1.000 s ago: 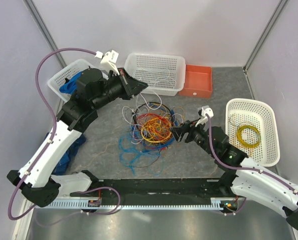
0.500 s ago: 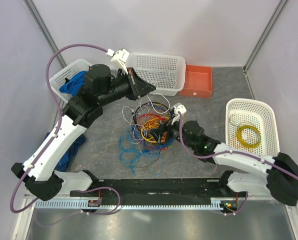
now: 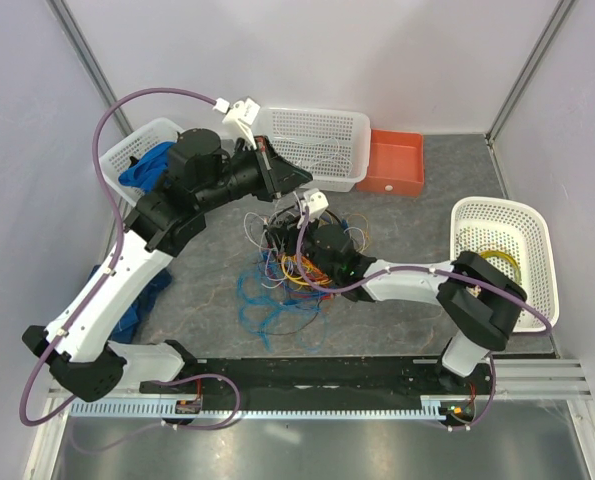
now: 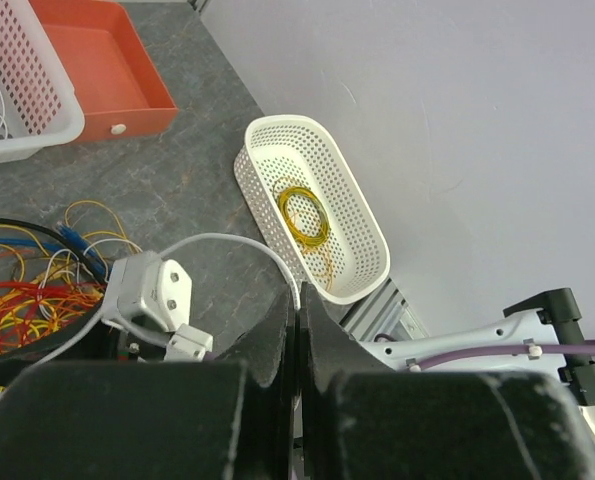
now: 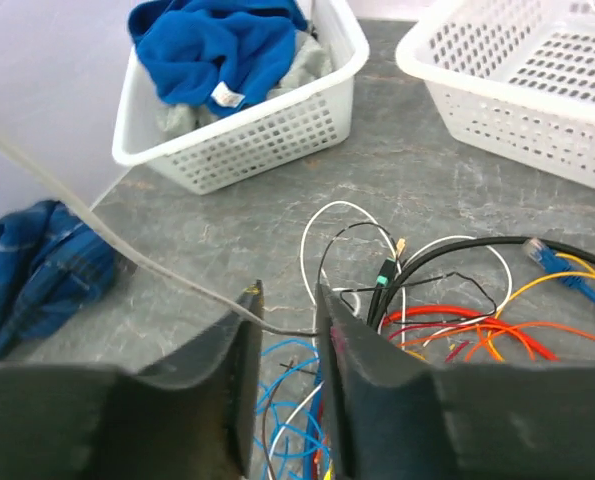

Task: Untangle the cables

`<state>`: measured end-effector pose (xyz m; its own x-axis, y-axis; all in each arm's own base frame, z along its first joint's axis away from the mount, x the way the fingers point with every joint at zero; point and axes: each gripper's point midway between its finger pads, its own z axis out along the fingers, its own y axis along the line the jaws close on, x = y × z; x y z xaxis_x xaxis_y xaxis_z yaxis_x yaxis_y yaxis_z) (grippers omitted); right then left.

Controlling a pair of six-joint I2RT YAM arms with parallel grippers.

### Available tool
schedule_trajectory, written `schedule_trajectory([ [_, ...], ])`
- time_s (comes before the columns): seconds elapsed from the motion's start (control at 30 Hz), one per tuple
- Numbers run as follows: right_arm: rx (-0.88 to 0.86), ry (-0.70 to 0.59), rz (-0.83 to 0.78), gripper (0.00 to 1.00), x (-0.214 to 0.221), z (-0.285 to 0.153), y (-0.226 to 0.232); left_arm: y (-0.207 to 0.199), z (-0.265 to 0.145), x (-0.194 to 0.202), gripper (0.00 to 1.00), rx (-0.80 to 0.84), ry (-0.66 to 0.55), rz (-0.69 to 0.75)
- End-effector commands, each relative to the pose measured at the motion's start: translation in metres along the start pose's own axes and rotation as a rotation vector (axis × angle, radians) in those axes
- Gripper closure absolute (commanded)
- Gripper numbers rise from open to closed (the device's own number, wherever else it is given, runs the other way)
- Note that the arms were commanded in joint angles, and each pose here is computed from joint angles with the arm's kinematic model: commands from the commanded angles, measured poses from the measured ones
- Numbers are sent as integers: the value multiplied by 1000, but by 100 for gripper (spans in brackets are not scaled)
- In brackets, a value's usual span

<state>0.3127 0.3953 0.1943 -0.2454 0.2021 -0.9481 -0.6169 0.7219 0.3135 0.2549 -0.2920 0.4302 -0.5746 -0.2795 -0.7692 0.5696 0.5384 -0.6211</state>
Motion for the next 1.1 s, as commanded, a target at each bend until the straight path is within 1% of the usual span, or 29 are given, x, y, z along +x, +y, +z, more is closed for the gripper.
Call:
schedule_trajectory([
  [0.0, 22, -188, 61, 70, -45, 6, 6, -11, -10, -4, 98, 44, -24, 28],
  [0.1, 73, -214, 49, 75, -51, -5, -5, -7, -16, -3, 98, 26, -41, 34],
  [0.13, 77, -232, 40, 78, -60, -11, -5, -2, -15, -1, 98, 8, -42, 32],
  [0.2, 115, -228, 26, 91, -61, -20, -14, -1, -18, -1, 98, 0, -52, 32],
  [0.23, 117, -255, 25, 98, -77, -29, -13, 3, -19, 0, 98, -17, -58, 34],
  [0.3, 149, -240, 6, 100, -83, -41, -19, 5, -26, -3, 98, -32, -83, 37],
  [0.37, 161, -290, 5, 100, -121, -61, -16, 19, -29, -2, 98, -90, -109, 32],
  [0.4, 183, -244, -26, 100, -120, -68, -20, 23, -31, -2, 98, -111, -121, 26],
  [0.43, 181, -277, -30, 100, -145, -82, -17, 32, -35, -1, 98, -148, -143, 20],
  [0.47, 201, -245, -67, 100, -157, -89, -16, 35, -37, 0, 97, -162, -150, 15],
  [0.5, 215, -239, -80, 100, -170, -96, -16, 41, -38, 0, 82, -186, -161, 14],
  [0.53, 236, -250, -82, 100, -188, -107, -17, 45, -41, 5, 71, -193, -157, 13],
  [0.57, 243, -283, -73, 100, -219, -117, -12, 50, -43, 5, 60, -217, -171, 9],
  [0.6, 273, -237, -104, 100, -219, -124, -17, 60, -43, 11, 39, -252, -173, 2],
  [0.63, 284, -245, -103, 100, -232, -133, -16, 64, -45, 12, 30, -265, -178, -4],
  [0.67, 320, -251, -104, 100, -251, -144, -19, 66, -49, 13, 24, -271, -191, -19],
  [0.7, 333, -255, -113, 100, -261, -150, -19, 75, -49, 19, 14, -299, -191, -27],
  [0.73, 354, -262, -116, 100, -270, -155, -21, 78, -50, 22, 12, -310, -195, -35],
  [0.77, 378, -282, -114, 100, -290, -165, -22, 80, -53, 23, 9, -316, -203, -50],
  [0.8, 398, -281, -126, 100, -297, -167, -23, 91, -52, 31, 1, -346, -198, -59],
  [0.83, 407, -286, -128, 100, -304, -171, -23, 95, -53, 35, 0, -358, -196, -70],
  [0.87, 419, -310, -121, 100, -323, -180, -22, 97, -55, 38, 0, -365, -202, -87],
  [0.93, 424, -316, -126, 100, -335, -183, -19, 111, -56, 50, 0, -402, -195, -107],
  [0.97, 419, -340, -116, 100, -353, -191, -16, 114, -57, 54, 0, -413, -195, -122],
  [1.03, 420, -346, -119, 100, -363, -192, -13, 126, -58, 67, 0, -439, -180, -137],
  [1.07, 420, -368, -110, 100, -376, -198, -11, 129, -58, 72, 0, -445, -174, -142],
])
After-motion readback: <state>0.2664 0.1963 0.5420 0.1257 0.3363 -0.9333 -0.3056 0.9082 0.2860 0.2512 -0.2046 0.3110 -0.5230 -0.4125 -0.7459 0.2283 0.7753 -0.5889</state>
